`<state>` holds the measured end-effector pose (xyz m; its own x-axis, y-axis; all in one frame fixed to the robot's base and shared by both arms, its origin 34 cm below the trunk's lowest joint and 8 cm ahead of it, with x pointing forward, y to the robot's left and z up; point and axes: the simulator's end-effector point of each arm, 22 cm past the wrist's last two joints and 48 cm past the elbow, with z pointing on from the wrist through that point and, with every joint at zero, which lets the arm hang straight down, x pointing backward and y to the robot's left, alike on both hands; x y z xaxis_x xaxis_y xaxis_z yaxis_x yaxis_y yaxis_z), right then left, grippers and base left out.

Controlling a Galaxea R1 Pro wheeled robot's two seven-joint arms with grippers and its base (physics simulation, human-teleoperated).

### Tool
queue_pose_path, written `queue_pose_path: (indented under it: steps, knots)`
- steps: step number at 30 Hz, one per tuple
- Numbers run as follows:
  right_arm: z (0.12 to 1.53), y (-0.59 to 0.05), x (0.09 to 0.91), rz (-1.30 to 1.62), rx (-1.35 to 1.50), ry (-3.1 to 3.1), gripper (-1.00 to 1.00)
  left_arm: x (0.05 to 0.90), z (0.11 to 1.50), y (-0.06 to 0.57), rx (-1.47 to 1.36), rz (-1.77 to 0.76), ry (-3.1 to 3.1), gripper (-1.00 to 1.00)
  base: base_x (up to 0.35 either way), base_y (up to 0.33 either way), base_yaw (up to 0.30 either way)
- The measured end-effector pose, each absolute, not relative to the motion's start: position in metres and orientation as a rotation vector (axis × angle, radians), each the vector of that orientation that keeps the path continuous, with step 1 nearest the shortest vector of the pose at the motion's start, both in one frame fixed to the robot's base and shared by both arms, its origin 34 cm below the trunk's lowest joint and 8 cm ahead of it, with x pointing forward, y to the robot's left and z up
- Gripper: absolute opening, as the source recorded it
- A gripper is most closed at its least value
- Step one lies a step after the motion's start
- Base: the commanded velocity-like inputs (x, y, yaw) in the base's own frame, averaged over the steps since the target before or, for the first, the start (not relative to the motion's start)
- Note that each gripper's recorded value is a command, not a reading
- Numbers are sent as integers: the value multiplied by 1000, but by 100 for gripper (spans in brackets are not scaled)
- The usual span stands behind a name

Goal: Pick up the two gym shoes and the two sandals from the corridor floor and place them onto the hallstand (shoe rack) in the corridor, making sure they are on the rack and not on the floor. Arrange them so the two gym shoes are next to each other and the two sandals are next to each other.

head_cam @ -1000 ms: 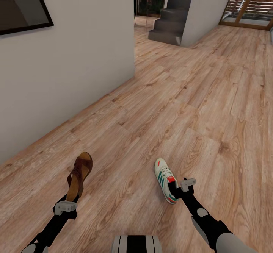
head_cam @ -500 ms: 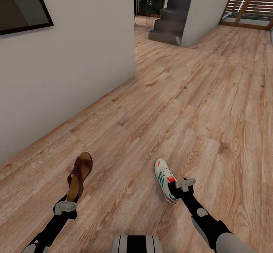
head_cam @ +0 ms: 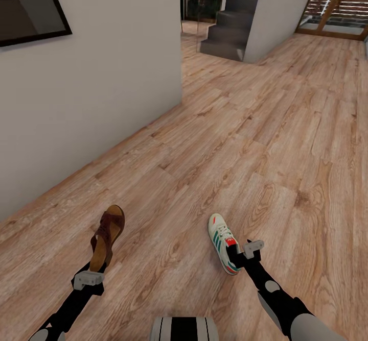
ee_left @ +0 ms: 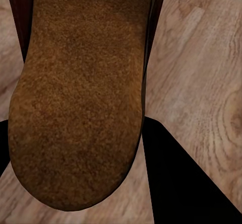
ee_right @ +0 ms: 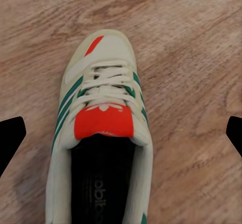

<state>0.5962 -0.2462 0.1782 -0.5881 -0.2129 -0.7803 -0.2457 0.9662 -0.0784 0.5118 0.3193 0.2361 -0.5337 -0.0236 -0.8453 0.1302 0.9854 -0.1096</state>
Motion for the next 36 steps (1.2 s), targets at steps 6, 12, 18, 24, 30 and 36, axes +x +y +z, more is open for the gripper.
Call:
queue_pose_path:
  steps: [6,12,18,24,30,36]
  knots:
    - [175,-245,594,49,-320,2225,100,510,233,319,74,-195,2132,-100,0,0,0]
    - [170,-245,591,51,-319,2234,100,508,230,319,73,-195,2141,-100,0,0,0]
    - [166,-245,588,53,-320,2242,100,506,226,319,72,-196,2149,-100,0,0,0]
    - [165,-245,587,54,-320,2245,100,505,225,319,72,-196,2153,-100,0,0,0]
    - [164,-245,587,54,-320,2246,100,505,225,320,73,-196,2152,-100,0,0,0]
    - [164,-244,587,55,-319,2245,100,505,225,320,73,-195,2152,-100,0,0,0]
